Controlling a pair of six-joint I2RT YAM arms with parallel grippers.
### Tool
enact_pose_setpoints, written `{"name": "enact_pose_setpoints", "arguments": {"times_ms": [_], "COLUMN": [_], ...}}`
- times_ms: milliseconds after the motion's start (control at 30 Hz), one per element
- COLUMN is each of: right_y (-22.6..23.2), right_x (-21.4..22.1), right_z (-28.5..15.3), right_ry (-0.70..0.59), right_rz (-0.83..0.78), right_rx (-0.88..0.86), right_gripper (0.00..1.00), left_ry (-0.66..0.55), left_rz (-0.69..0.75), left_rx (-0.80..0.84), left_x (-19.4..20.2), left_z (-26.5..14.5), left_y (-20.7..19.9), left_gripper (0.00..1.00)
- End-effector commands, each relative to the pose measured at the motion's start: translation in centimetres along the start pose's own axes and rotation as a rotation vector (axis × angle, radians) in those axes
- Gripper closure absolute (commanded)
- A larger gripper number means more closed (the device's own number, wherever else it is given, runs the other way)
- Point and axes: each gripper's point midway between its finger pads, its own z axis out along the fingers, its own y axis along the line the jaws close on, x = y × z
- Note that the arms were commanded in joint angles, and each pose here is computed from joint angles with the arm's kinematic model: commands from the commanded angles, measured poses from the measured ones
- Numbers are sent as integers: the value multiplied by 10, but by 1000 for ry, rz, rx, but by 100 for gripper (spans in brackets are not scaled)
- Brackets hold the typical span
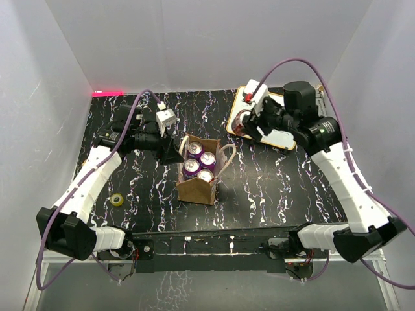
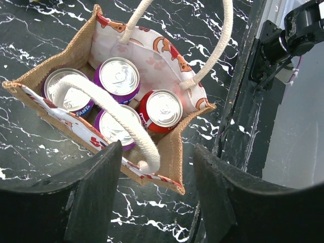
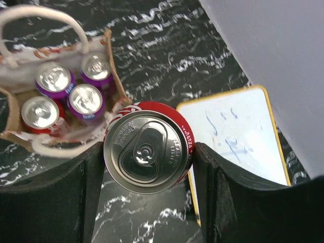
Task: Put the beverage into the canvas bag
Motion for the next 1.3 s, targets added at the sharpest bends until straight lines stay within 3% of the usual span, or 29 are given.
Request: {"name": "enact_pose_setpoints", "arguments": {"times_ms": [0,267,533,1100,1267], "right_y": [6,68,121,168,175], "right_x": [-72,-91,-80,-47,-37], "right_z": [1,50,93,116,118], "right_ry": [-206,-255,-253,-178,-159], "right_rz": [-93,-92,-37,-2,13], "right_rx": [-52,-298,-513,-641,-660], "right_gripper": [92,92,92,92,92], "left_ry": [-22,-23,-27,-19,-20], "left_rz": [4,-7,27,-5,1], "left_rx": [63,78,85,71,77], "left_x": [-3,-2,12,16,17], "left_z": [2,4,3,5,5], "left_y": [-9,-11,-16,-11,-12], "left_gripper": [48,67,69,100,100]}}
